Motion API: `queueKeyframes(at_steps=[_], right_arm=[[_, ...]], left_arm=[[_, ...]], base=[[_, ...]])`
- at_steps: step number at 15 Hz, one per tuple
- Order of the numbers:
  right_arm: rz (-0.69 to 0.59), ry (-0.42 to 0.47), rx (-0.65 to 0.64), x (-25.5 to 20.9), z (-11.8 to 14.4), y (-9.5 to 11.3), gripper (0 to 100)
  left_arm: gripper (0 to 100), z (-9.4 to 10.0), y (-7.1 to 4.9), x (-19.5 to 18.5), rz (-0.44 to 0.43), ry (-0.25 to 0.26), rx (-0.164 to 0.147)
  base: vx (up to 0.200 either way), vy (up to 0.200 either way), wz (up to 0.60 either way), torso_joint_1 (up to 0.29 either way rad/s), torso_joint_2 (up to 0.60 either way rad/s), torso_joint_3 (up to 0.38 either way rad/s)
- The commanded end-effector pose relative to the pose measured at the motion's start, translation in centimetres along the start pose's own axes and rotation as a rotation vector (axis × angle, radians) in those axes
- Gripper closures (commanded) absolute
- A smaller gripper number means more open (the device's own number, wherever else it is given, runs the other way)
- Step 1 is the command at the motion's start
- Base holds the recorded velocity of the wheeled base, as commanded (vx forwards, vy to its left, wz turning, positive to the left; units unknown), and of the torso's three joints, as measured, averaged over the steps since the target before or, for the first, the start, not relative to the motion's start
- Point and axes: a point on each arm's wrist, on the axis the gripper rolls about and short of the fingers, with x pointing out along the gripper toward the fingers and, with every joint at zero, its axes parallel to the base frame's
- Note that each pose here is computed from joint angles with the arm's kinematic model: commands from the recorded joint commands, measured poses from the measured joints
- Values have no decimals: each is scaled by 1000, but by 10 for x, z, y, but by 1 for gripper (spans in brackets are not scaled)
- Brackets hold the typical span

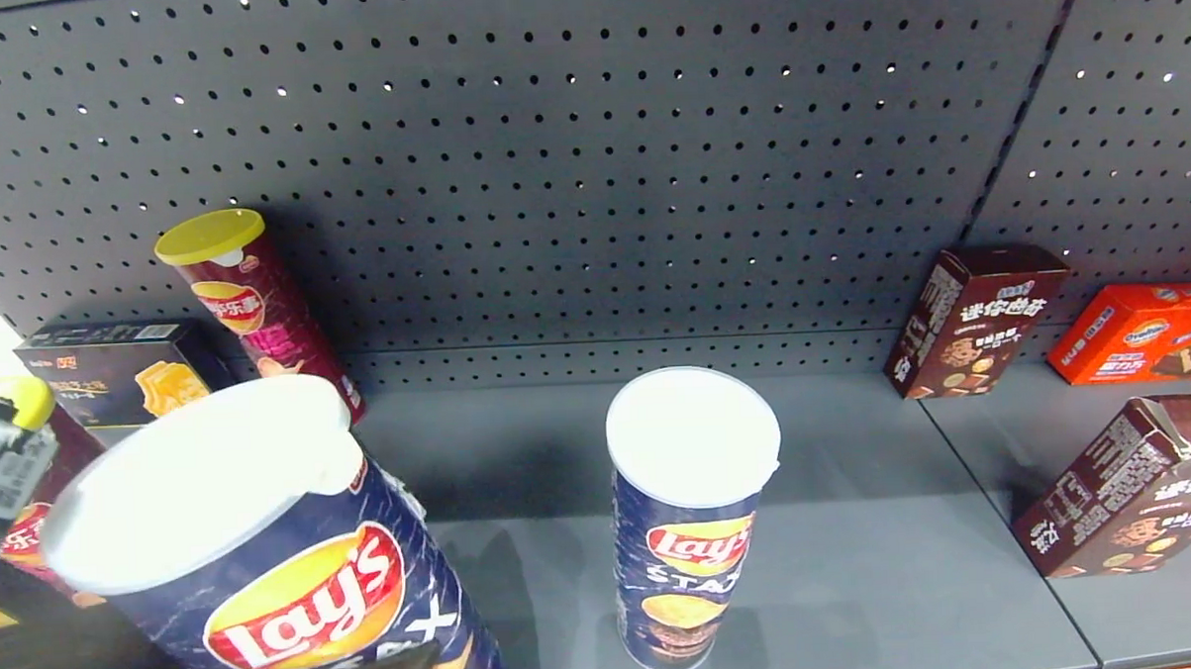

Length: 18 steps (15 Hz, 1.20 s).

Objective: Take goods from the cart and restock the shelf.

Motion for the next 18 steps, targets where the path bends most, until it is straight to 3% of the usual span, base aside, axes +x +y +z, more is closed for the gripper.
queueKeyframes(at_steps=[1, 3, 4, 8, 12, 13, 14, 16, 18], right_arm=[[1, 5, 0, 0, 0, 0, 0], [-1, 5, 0, 0, 0, 0, 0], [1, 5, 0, 0, 0, 0, 0], [1, 3, 0, 0, 0, 0, 0], [1, 3, 0, 0, 0, 0, 0], [1, 5, 0, 0, 0, 0, 0], [1, 3, 0, 0, 0, 0, 0], [1, 5, 0, 0, 0, 0, 0], [1, 3, 0, 0, 0, 0, 0]], left_arm=[[100, 14, 1, 0, 32, -27, 45], [100, 22, 4, 4, 46, -33, 120], [100, 26, 8, 6, 64, -35, 134], [100, 54, 28, 26, 60, -66, 146], [100, 56, 49, 52, 62, -25, 142], [100, 52, 57, 60, 59, -1, 126], [100, 51, 59, 62, 54, 2, 125], [100, 52, 91, 79, 45, 21, 141], [100, 58, 103, 92, 36, 10, 151]], base=[[0, 0, 0, 0, 0, 0], [0, 0, 0, 0, 0, 0], [0, 0, 0, 0, 0, 0], [0, 0, 0, 0, 0, 0], [0, 0, 0, 0, 0, 0], [0, 0, 0, 0, 0, 0], [0, 0, 0, 0, 0, 0], [0, 0, 0, 0, 0, 0], [0, 0, 0, 0, 0, 0]])
